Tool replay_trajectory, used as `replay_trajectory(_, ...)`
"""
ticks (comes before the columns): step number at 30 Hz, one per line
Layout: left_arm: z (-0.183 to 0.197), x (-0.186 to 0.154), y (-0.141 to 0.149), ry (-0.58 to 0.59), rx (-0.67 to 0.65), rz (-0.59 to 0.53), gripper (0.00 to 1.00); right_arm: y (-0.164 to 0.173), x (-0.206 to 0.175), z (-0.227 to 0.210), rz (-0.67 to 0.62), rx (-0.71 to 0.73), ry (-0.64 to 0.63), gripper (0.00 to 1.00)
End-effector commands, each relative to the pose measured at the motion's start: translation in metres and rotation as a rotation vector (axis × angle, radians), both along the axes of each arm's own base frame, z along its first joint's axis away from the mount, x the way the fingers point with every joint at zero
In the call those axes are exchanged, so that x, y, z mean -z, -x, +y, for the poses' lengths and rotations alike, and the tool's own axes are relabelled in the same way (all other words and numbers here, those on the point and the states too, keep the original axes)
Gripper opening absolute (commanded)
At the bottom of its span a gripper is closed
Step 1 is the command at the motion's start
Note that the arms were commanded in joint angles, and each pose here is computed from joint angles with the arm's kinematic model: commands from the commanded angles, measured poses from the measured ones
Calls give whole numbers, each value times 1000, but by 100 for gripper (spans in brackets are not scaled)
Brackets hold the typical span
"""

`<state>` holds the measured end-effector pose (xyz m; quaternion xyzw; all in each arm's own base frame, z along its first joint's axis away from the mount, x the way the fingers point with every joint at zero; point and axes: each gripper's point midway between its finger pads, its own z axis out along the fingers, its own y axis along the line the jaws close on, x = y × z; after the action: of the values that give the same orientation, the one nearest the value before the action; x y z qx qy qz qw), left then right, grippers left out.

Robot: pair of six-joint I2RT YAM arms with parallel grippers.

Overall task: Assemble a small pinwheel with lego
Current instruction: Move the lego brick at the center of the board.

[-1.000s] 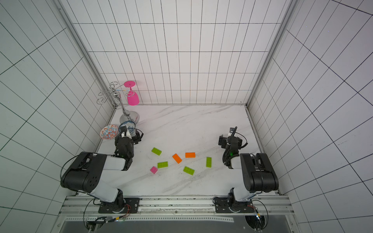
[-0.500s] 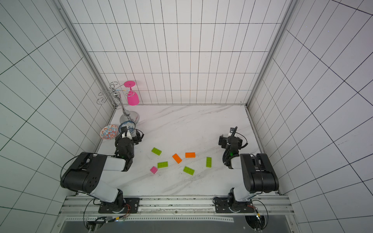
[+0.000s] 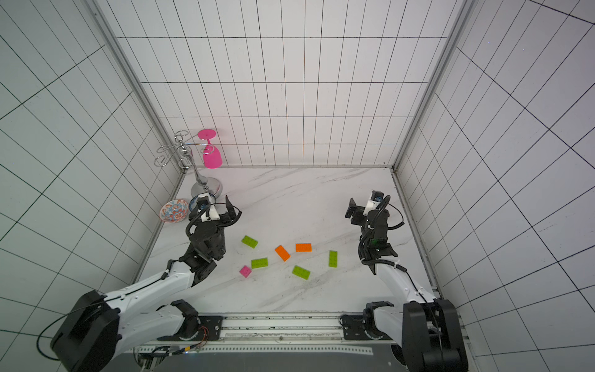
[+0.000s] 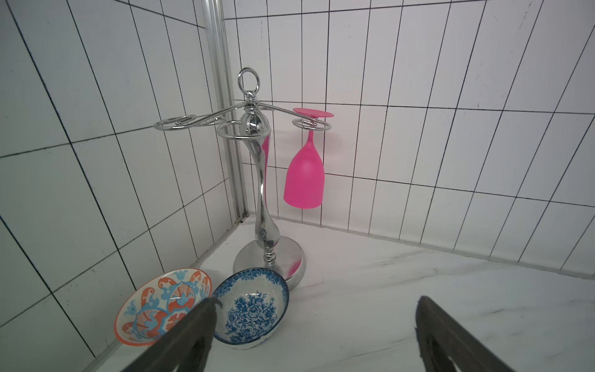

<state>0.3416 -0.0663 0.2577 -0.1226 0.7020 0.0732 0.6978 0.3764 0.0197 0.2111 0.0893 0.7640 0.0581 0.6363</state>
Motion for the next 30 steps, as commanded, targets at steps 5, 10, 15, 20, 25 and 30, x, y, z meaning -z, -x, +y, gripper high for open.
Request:
replay_trajectory(5,-45,37,16,168,191,263,97,13,-22,82,52,-247,-219,99)
replay_trajectory(10,-94,60,41,208,393,401,97,37,2,107,286,-241,-261,98)
replay_trajectory(15,-123,93,70,278,576,543,97,73,33,144,483,-465,-199,99)
replay_trajectory(20,-134,128,89,305,654,666,97,109,63,168,672,-639,-112,99)
replay_trajectory(25,-135,143,90,334,640,706,90,130,91,186,836,-737,54,99)
replay_trajectory(30,-132,146,80,461,683,694,89,134,103,222,882,-843,193,88)
